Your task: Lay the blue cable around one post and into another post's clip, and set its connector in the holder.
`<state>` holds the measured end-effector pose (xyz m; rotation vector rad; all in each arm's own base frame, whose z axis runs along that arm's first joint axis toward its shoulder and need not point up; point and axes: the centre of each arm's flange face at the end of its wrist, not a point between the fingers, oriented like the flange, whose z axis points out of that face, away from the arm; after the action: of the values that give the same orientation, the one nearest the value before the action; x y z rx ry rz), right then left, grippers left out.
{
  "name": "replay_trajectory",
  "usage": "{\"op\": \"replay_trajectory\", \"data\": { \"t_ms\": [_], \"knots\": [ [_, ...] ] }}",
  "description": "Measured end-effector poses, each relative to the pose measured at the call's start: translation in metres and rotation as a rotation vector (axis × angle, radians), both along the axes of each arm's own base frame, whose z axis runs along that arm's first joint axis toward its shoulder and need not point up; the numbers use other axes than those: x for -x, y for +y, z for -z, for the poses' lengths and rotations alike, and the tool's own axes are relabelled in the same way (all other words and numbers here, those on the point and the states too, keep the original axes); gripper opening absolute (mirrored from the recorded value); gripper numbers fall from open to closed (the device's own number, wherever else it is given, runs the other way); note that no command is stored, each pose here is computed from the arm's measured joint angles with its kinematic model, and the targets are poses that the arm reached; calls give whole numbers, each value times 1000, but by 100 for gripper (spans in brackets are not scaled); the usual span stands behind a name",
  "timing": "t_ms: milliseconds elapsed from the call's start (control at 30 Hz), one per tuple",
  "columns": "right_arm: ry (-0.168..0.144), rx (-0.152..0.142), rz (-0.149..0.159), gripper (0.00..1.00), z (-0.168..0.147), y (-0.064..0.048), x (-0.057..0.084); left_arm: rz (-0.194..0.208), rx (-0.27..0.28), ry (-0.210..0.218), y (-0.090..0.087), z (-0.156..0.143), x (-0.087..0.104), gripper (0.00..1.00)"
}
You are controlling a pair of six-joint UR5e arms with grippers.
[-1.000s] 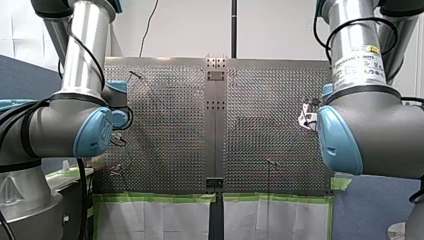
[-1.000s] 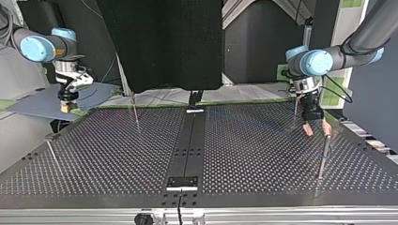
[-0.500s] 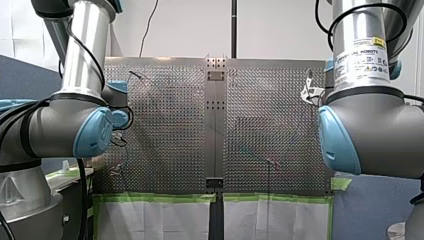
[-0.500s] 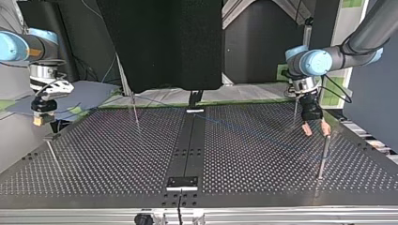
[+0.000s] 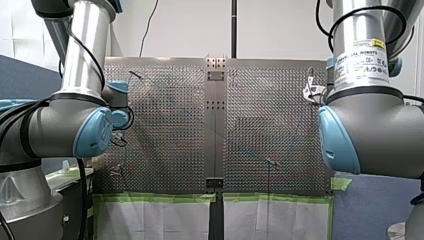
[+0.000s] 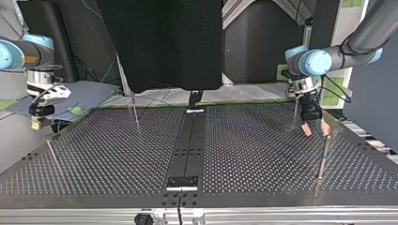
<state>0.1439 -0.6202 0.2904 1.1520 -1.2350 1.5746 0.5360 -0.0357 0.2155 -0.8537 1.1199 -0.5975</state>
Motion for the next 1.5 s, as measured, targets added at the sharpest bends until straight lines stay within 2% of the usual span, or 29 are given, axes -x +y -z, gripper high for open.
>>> {"op": "replay_trajectory", "data": {
  "t_ms": [133, 333, 567, 767, 1100, 1500],
  "knots": [
    [4, -25, -11, 0, 11, -10, -1, 3, 0, 0, -2, 0, 0, 100],
    [13, -44, -21, 0, 7, -17, -2, 5, 0, 0, -3, 0, 0, 100],
    [38, -66, -38, 0, -2, -20, -4, 7, -1, 0, -5, 0, 0, 100],
    [46, -102, -59, 0, -3, -18, -6, 7, -1, 0, -6, 0, 1, 100],
    [40, -112, -75, 0, -9, -21, -6, 10, -2, 1, -8, 0, 1, 100],
    [46, -127, -76, 0, -6, -32, -5, 11, -2, 2, -8, 0, 1, 100]
  ]
}}
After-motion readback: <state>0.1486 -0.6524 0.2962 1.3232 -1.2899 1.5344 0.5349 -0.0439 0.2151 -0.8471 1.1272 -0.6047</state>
